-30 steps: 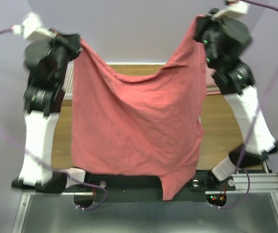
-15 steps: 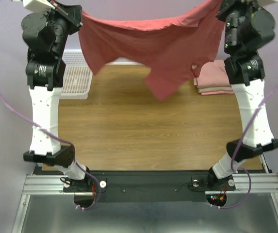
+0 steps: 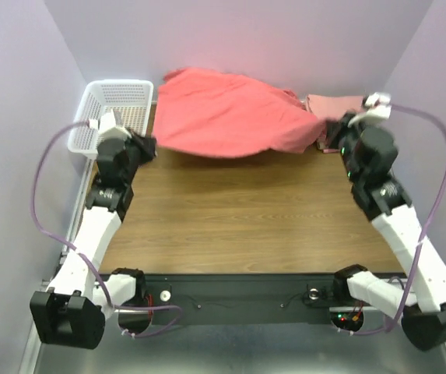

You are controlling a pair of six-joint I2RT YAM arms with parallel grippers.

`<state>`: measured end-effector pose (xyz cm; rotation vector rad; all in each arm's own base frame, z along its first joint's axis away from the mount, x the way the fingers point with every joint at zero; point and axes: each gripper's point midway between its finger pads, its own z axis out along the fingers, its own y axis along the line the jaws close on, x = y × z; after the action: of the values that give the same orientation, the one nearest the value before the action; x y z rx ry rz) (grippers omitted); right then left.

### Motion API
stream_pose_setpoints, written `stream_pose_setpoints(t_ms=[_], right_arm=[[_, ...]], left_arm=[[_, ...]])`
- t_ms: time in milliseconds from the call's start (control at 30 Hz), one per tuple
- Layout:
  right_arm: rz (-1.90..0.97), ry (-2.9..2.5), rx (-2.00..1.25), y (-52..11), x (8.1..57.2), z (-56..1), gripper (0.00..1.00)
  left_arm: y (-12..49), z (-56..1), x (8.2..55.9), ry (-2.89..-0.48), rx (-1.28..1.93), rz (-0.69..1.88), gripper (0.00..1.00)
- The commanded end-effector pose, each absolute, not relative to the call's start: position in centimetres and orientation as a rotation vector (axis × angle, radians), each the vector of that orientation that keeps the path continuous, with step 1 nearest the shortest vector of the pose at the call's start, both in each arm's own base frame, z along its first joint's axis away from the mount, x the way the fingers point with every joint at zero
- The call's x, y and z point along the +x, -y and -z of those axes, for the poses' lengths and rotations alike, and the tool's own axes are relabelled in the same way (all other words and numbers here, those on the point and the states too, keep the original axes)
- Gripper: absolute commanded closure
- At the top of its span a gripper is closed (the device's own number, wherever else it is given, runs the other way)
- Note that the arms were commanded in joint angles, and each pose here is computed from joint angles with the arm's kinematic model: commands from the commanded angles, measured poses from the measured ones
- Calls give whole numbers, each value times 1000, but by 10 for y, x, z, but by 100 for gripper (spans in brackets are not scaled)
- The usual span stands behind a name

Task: Fold and stack the t-shirts
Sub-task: Flatten the tshirt out

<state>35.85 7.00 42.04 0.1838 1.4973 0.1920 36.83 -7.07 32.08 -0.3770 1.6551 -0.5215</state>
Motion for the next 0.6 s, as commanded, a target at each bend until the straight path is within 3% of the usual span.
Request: stream_pose_setpoints(t_ms=[0,67,233,400,567], right_arm=[[-388,-1521,301,-69,300,-377,100],[-392,-1679,325,-71,289,-309,100],[-465,-1880,454,-71,243,-217,100],[-605,-1980,600,-77,202,-176,100],[-837,-2077,784,-102,174,-151,100]], left_arm=[[71,-264,342,-1635,-460,611,100],[69,-245,326,-1635,-546,652,100],[58,-163,289,-1749,-734,628,100],[30,-88,248,-1861,-988,457,100],[33,-65,226,-1893,-1148,500,100]])
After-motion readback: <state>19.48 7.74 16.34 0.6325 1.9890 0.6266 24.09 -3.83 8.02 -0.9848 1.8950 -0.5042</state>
